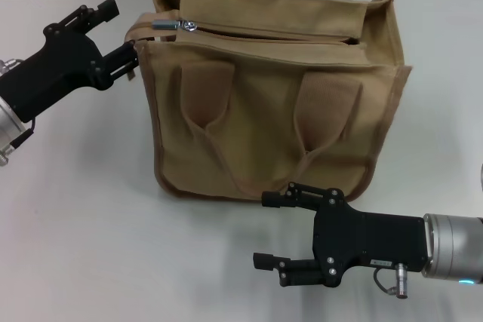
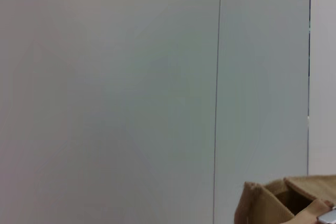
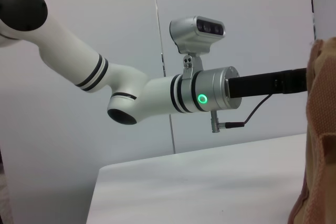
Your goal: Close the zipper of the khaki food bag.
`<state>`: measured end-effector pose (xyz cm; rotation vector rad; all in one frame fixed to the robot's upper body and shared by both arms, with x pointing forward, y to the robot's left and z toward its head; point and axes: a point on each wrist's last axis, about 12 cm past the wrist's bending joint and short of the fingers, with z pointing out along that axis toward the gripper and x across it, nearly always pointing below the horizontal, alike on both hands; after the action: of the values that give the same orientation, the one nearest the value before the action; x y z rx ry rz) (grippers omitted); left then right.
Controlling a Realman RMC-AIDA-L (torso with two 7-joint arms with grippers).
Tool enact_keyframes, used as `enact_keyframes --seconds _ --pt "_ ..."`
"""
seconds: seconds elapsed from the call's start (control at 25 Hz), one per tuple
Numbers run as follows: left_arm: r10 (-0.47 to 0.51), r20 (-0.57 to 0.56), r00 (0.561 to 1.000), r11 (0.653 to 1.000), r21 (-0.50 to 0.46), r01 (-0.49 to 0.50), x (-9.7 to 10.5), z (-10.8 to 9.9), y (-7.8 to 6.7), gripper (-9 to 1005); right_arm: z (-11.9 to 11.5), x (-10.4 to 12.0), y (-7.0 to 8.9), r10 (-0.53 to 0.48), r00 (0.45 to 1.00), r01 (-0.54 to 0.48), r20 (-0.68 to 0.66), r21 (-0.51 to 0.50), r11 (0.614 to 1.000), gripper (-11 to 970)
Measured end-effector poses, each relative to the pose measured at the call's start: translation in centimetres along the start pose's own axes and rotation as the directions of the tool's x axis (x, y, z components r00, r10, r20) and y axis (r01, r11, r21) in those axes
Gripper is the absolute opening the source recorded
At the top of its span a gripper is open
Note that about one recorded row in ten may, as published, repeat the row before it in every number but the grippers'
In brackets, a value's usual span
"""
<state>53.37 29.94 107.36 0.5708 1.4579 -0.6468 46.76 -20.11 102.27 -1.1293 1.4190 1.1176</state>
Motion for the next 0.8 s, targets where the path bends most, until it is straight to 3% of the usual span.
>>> enact_keyframes --seconds 0.08,0.56,0.64,0.8 --pt "0.005 0.019 1.000 1.000 -0.007 -0.005 0.2 -0.2 -0.2 781 0.0 0.0 0.0 0.000 1.000 0.000 0.001 0.000 1.000 818" --pt "0.040 0.025 0.999 0.999 0.006 -0.040 0.4 0.0 -0.7 347 0.0 -0.1 -0.1 -0.001 1.000 0.000 0.007 0.011 1.000 818" --pt "0.033 0.028 0.999 0.999 0.011 -0.033 0.4 0.1 -0.8 230 0.0 -0.1 -0.1 0.002 1.000 -0.002 0.011 0.013 1.000 817" --pt "-0.007 0.086 0.996 0.999 0.048 0.002 -0.1 0.1 -1.3 106 0.1 -0.8 0.2 -0.007 0.995 0.004 0.101 0.030 1.000 817"
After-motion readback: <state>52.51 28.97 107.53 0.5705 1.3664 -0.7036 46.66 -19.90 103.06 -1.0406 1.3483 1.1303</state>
